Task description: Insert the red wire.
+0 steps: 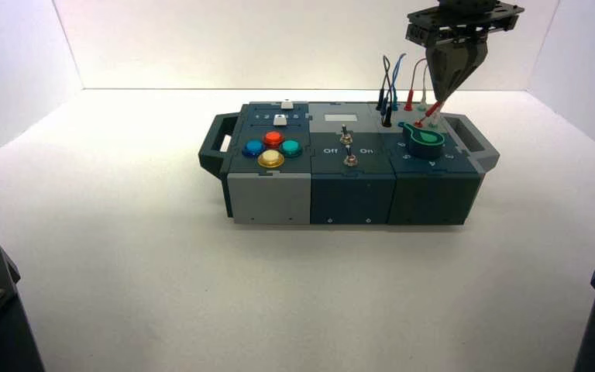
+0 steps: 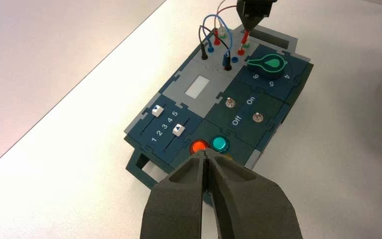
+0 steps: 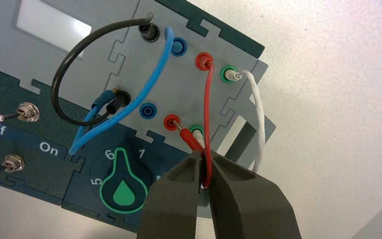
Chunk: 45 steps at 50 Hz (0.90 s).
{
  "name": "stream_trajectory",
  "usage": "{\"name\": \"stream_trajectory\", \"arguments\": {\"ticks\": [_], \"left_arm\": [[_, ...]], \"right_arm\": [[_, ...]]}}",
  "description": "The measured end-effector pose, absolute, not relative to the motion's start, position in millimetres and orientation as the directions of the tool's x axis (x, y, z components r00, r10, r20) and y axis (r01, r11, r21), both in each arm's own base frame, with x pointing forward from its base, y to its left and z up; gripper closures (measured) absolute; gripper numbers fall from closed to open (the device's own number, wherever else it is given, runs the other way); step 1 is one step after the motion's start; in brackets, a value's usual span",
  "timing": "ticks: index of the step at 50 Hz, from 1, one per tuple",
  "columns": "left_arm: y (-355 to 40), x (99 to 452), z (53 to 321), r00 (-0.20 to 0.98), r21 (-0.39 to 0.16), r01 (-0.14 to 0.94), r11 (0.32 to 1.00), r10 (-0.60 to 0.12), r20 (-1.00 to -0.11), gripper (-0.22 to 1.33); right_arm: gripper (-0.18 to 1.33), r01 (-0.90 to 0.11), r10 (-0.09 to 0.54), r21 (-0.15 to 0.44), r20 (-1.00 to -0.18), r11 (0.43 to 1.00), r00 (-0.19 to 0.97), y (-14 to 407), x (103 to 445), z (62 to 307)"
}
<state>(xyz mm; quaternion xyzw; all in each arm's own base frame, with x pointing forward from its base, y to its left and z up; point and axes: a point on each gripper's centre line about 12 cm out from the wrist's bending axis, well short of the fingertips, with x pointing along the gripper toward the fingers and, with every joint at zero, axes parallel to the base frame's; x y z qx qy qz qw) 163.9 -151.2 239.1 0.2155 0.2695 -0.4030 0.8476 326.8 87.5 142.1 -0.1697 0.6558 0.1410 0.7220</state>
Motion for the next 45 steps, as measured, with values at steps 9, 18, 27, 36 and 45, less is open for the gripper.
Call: {"name": "stream_trajectory", "arguments": {"ticks": [9, 18, 27, 36, 45], "left_arm": [[-151.5, 163.6, 240.1, 0.530, 0.147, 0.800, 0.582, -0.570, -0.628, 1.28], [-151.2, 163.8, 239.6, 0.531, 0.147, 0.799, 0.583, -0.569, -0.628, 1.28], [-151.4, 163.6, 239.6, 0.531, 0.149, 0.800, 0.582, -0.569, -0.628, 1.28], [-151.4, 163.6, 239.6, 0.531, 0.149, 0.800, 0.582, -0.569, -0.628, 1.28], [-151.2, 164.0, 239.2, 0.531, 0.148, 0.799, 0.583, -0.567, -0.629, 1.28]], "right_arm": [[1.26, -0.421, -0.015, -0.053, -0.996, 0.905, 0.092, 88.3, 326.8, 139.5], [1.26, -0.417, -0.011, -0.047, -0.996, 0.908, 0.090, 88.3, 326.8, 138.9], [1.26, -0.418, -0.012, -0.049, -0.996, 0.907, 0.091, 88.2, 326.9, 139.5], [1.26, -0.421, -0.014, -0.051, -0.996, 0.906, 0.092, 88.3, 326.6, 140.0], [1.26, -0.421, -0.013, -0.054, -0.995, 0.905, 0.100, 88.2, 326.7, 142.1]]}}
